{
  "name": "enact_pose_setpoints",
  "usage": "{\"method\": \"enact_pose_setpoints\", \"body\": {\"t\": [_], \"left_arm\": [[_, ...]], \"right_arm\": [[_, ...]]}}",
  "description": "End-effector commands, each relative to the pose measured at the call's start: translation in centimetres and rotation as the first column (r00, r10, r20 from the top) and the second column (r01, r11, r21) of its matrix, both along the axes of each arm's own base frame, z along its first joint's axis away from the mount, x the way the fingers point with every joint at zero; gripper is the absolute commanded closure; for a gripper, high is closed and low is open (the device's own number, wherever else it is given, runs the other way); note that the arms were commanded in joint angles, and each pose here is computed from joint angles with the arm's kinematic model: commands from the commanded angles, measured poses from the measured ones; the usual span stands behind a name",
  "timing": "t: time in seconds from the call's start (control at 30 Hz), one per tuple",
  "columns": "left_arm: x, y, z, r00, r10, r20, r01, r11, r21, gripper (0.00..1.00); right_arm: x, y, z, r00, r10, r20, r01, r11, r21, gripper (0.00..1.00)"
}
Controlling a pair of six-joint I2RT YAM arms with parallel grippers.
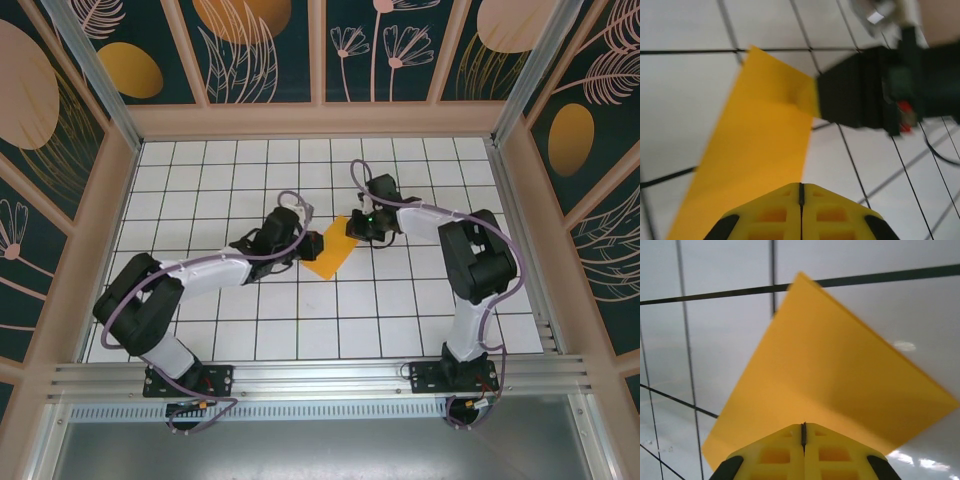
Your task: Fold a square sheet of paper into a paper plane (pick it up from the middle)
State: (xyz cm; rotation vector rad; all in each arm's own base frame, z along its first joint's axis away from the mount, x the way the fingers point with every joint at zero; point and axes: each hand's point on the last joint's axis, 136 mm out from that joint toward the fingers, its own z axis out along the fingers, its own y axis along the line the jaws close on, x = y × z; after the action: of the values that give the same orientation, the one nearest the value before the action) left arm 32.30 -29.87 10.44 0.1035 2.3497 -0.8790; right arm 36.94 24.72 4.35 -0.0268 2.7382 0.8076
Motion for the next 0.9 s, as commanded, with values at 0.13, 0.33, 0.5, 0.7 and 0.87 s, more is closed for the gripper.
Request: {"method": "enact_pose_setpoints", "body": {"t": [0.13,0.33,0.5,0.7,0.87], "left_arm": [[1.4,7.7,-2.3,0.936,0.33,-0.124,-0.33,0.944,0.018,0.73],[1.0,10.4,-3.5,0.881,0.438,-0.18,-0.444,0.896,0.011,0.65],[0.4,11.1,-3.9,0.863,0.466,-0.196,-0.473,0.881,0.011,0.57],[0.3,12.0,-4.0,0.841,0.505,-0.195,-0.511,0.859,0.025,0.45],[1.0,12.4,-3.6,0.836,0.525,-0.161,-0.528,0.849,0.028,0.34]], "right_arm": [[-0.9,3.4,0.8,0.999,-0.02,0.045,0.023,0.998,-0.065,0.84],[-0.6,5.3,-1.1,1.0,-0.008,0.027,0.012,0.992,-0.127,0.77],[-2.0,6.9,-2.4,0.996,0.094,0.007,-0.092,0.985,-0.148,0.77],[-6.5,6.3,-4.5,0.948,0.315,-0.047,-0.318,0.931,-0.18,0.77],[-7.4,5.7,-2.0,0.924,0.382,0.033,-0.372,0.914,-0.163,0.75]]}}
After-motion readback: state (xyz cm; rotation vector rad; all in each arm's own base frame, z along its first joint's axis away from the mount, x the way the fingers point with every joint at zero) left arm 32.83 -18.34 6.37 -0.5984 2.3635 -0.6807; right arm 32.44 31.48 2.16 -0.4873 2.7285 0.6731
